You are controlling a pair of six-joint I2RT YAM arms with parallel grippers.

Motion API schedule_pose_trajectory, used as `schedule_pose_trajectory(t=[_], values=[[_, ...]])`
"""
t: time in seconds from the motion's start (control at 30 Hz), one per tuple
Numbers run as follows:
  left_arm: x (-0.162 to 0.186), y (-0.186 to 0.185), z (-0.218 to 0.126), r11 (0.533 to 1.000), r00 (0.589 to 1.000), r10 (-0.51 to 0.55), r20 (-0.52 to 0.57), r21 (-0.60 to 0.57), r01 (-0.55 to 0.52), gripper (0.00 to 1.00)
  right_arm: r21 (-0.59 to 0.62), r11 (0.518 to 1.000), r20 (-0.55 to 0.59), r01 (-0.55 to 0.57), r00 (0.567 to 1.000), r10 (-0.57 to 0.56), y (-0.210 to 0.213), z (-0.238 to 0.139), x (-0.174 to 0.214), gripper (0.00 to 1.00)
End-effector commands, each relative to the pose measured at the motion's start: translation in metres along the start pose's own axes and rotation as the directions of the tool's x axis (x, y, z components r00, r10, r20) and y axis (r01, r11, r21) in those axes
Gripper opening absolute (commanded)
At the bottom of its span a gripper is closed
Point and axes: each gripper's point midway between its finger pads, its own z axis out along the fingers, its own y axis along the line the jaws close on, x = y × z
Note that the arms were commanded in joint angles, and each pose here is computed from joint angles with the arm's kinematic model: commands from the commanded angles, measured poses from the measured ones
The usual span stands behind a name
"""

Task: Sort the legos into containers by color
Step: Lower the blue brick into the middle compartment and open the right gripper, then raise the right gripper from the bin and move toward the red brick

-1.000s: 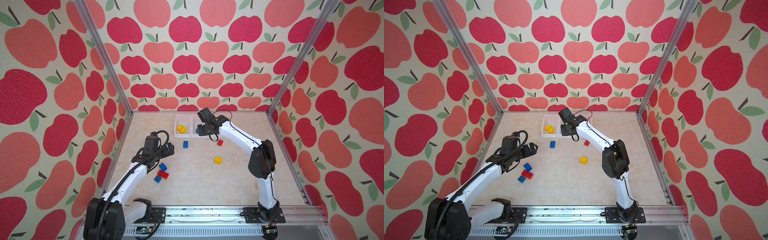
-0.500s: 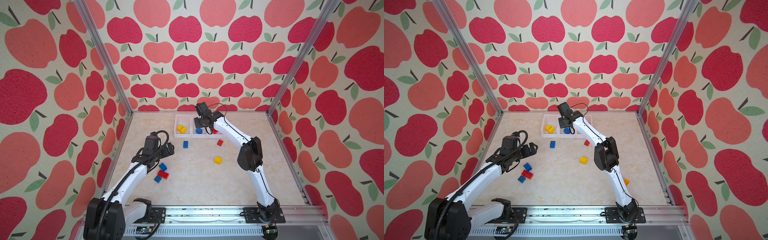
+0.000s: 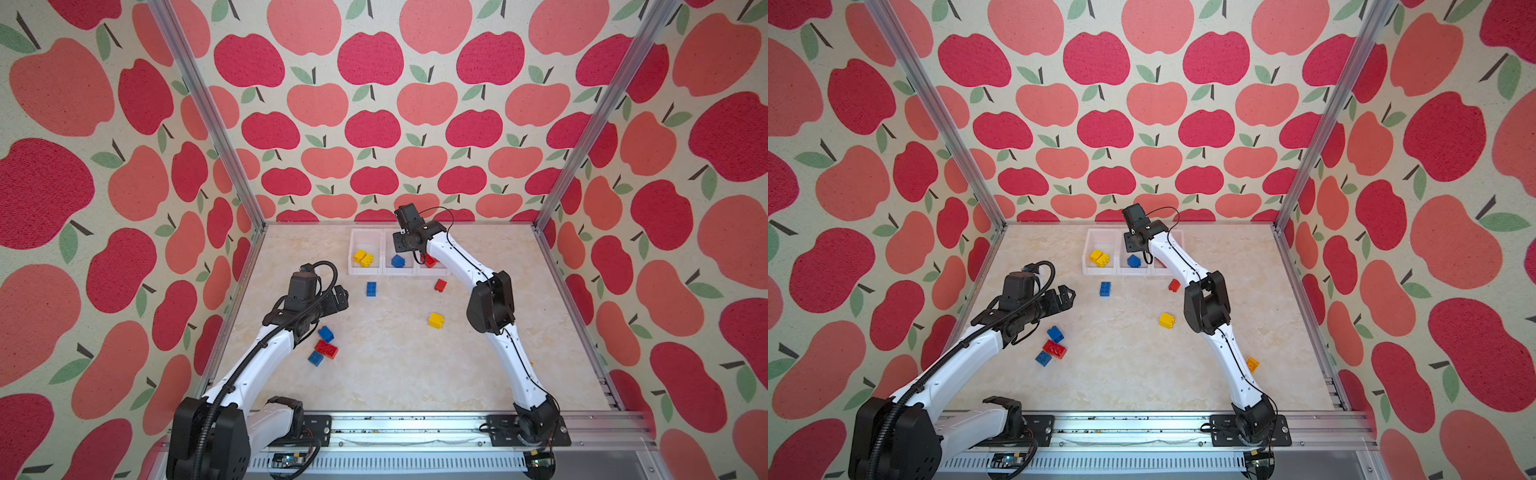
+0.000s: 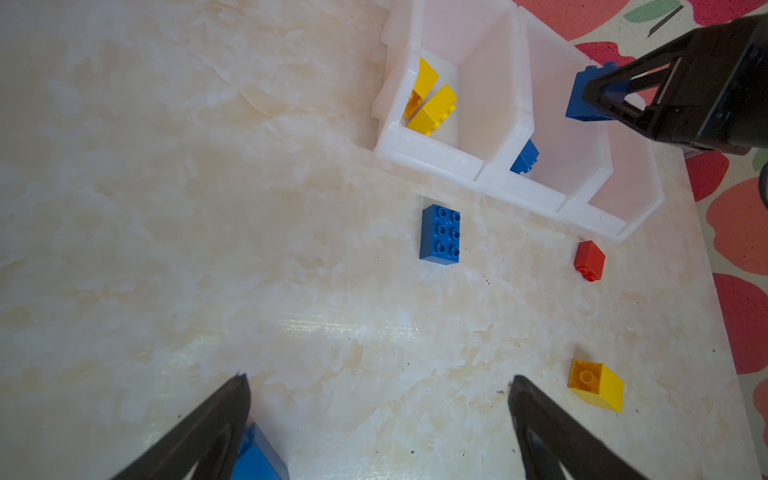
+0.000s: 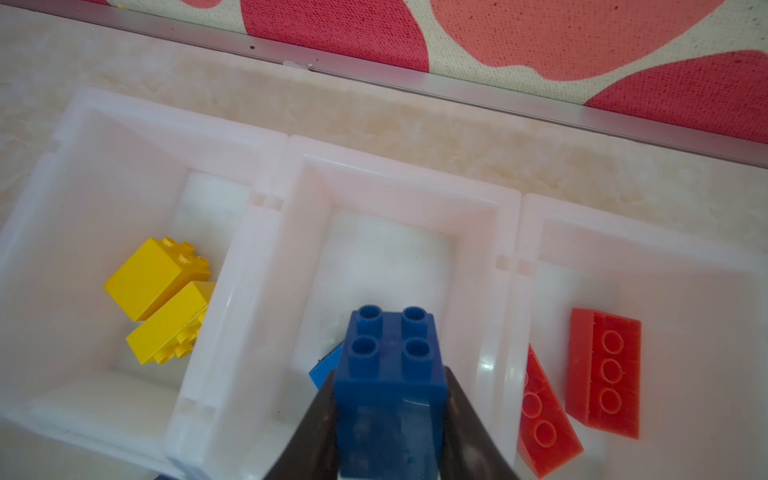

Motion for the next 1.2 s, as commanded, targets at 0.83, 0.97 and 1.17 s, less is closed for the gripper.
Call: schedule_pose_trajectory(t=[0.83,0.97,1.17], values=[[-0.003,0.001,-0.009,1.000,1.000,-0.004,-0.001,-0.015,0.004,0.99,-0.005,1.000,-0.012,0.016,1.000,-0.016,-0.004,-0.007,-0.001,0.60],[0.001,0.002,-0.009,1.000,1.000,-0.009,-0.022,-0.023,0.009,0.99,-0.019,0.999,-0.009,0.030,1.000,-0.030,0.003,-0.020,-0.001,0.65],[0.009,0.010,-0.012,0.997,0.997,-0.045,-0.058,-0.072,0.041,0.99,-0.039,0.997,0.001,0.062,0.998,-0.062,0.015,-0.048,0.002,0.74]])
